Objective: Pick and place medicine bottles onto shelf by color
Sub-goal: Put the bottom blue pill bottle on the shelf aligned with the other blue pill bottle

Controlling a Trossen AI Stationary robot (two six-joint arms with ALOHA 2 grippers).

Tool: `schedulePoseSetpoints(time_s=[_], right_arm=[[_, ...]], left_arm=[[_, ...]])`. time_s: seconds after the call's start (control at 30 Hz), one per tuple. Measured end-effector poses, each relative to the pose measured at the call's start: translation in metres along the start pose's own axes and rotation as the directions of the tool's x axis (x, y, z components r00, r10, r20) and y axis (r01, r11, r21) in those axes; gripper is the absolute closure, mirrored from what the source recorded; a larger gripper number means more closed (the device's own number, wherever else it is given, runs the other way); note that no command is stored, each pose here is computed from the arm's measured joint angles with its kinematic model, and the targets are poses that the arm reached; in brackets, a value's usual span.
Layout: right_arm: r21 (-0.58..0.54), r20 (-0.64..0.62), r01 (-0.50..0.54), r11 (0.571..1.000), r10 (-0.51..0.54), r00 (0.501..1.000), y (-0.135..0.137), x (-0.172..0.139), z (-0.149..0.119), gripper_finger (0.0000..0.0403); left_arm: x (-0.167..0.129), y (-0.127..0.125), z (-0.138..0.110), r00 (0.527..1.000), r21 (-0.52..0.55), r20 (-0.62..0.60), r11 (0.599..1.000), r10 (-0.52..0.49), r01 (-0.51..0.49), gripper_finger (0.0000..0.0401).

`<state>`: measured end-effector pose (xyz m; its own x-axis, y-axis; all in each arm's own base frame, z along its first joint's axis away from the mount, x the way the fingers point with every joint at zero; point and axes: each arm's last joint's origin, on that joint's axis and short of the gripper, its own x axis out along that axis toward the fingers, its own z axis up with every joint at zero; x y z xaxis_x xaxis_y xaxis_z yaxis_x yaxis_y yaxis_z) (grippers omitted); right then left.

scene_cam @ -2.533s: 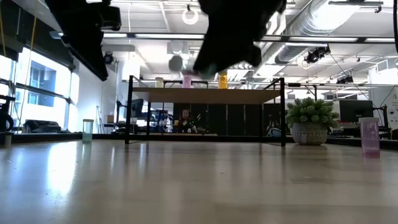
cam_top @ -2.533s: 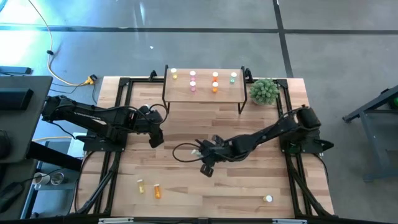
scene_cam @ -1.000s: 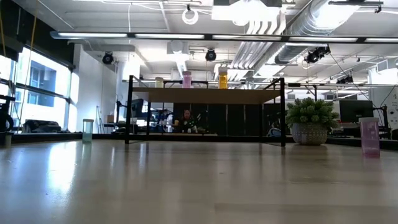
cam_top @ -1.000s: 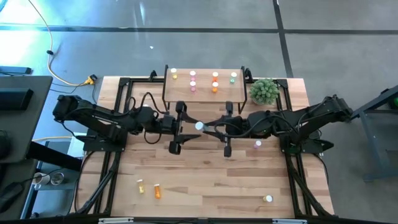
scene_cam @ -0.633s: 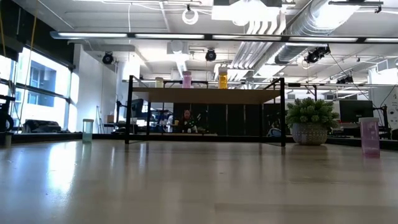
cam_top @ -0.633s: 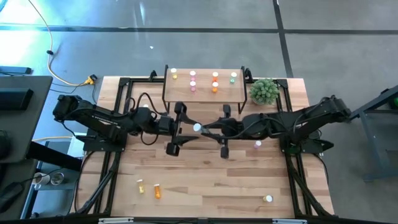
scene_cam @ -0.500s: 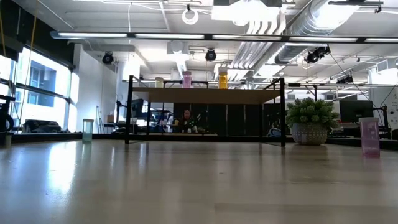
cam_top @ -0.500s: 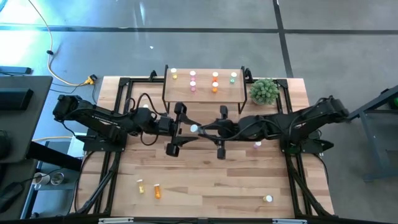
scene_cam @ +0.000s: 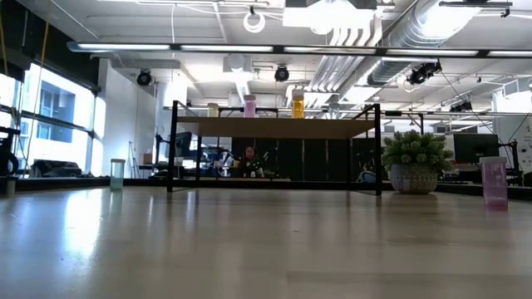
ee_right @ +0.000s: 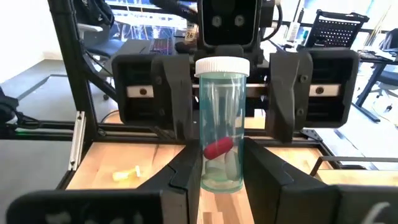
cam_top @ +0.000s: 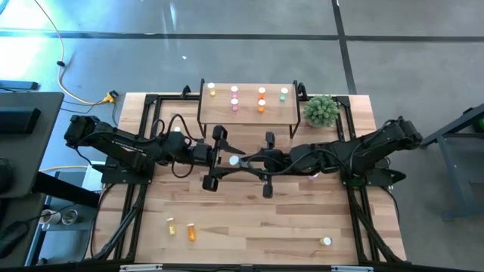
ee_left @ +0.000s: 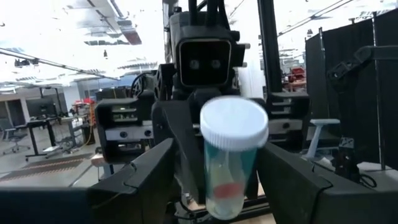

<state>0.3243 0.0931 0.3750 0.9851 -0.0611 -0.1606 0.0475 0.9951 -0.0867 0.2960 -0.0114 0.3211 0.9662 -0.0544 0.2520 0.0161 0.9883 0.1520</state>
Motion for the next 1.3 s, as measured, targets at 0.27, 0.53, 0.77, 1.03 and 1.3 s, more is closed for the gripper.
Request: schedulePoseSetpoints(time_s=[0.27, 0.53, 0.77, 1.03, 1.3], right_arm=[[-0.001, -0.003, 0.003, 1.0, -0.003, 1.0, -0.0008, 0.0003, -0.0003, 0.0319], [-0.01, -0.005, 0.006, 1.0, -0.006, 1.0, -0.0016, 0.0005, -0.0006, 0.0319], [-0.01, -0.018, 0.024, 1.0, -0.024, 1.0, -0.0085, 0.0026, -0.0017, 0.0319], [-0.016, -0.032, 0.026, 1.0, -0.026, 0.999, -0.0092, 0.0028, -0.0032, 0.0319], [-0.011, -0.035, 0.026, 1.0, -0.027, 0.999, -0.0092, 0.0028, -0.0036, 0.0319]], left_arm=[[0.0, 0.0003, -0.0001, 1.0, 0.001, -0.001, 1.0, 0.005, -0.005, 0.0227], [-0.0001, 0.0001, -0.001, 1.0, 0.016, -0.011, 1.0, 0.002, -0.002, 0.0271], [-0.0001, 0.0001, -0.0018, 1.0, 0.035, -0.021, 0.999, 0.003, -0.002, 0.0293], [-0.0003, -0.0001, -0.0038, 0.999, 0.034, -0.043, 0.999, 0.002, -0.001, 0.0306], [-0.0003, -0.0002, -0.0041, 0.999, 0.034, -0.046, 0.999, 0.002, 0.0, 0.0306]])
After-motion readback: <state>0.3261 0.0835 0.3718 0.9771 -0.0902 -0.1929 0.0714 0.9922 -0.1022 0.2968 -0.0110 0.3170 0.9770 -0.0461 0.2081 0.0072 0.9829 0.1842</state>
